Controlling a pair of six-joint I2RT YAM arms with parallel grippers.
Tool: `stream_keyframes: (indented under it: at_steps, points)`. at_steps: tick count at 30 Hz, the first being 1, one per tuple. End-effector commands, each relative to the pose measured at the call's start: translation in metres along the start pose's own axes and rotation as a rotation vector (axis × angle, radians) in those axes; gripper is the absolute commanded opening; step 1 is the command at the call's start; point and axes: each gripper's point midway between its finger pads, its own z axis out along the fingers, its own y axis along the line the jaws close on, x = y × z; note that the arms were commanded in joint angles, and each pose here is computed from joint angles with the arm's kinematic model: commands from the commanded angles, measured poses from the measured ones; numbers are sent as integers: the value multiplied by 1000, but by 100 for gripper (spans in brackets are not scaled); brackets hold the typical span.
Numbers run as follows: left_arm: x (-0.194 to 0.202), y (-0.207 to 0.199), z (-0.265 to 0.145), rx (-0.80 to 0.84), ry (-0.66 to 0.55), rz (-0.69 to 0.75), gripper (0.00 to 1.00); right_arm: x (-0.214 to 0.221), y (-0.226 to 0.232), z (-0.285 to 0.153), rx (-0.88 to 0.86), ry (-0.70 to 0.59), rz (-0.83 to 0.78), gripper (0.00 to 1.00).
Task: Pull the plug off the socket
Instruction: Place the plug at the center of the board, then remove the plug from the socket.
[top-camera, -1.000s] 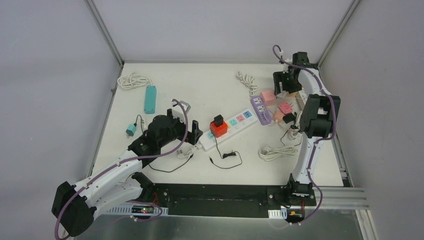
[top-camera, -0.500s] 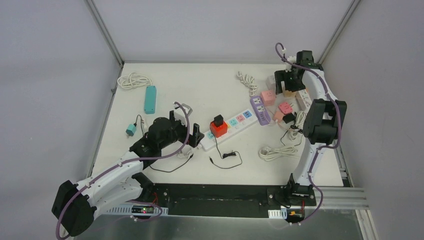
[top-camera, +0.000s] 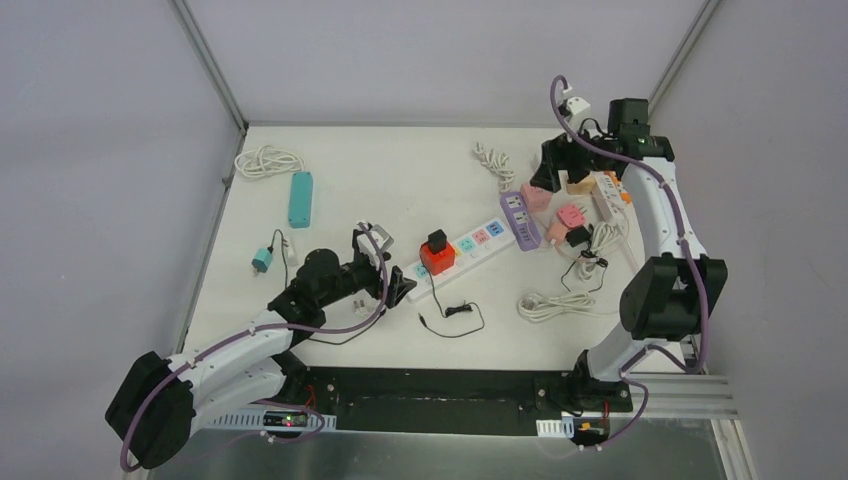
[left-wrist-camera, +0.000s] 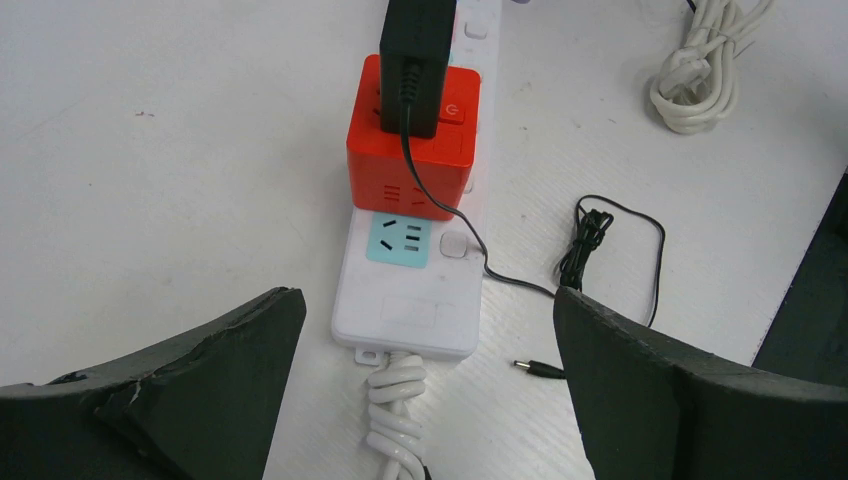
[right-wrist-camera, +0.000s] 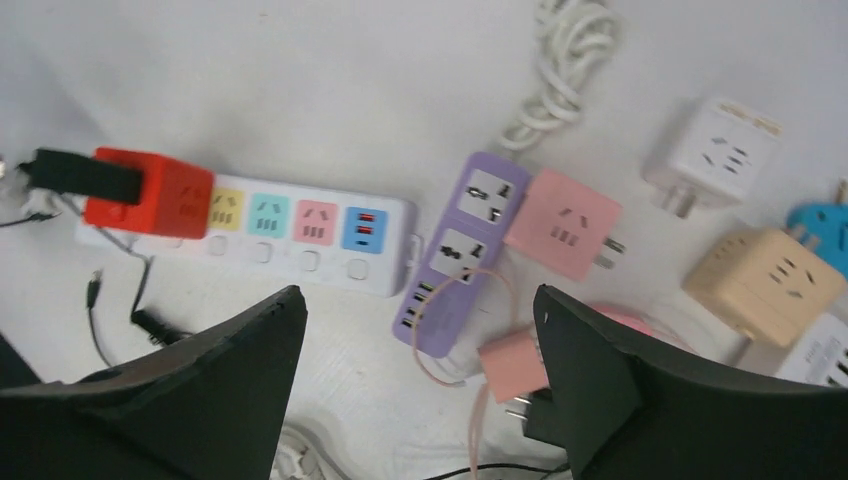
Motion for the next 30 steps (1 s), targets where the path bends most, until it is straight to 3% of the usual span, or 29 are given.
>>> stream_keyframes:
  at_steps: [1,12,16,30]
  points:
    - [-23,-6,4,46,-109,51,99,-24,77,-18,-211,-121,-247,88]
    - [-16,-11,10,88,-121,48,99,18,185,-23,-598,-52,-523,93]
    - [-17,-18,9,127,-161,70,99,44,217,-31,-758,-43,-733,95]
    - [-3,-9,13,90,-111,72,99,53,222,-13,-815,17,-846,96]
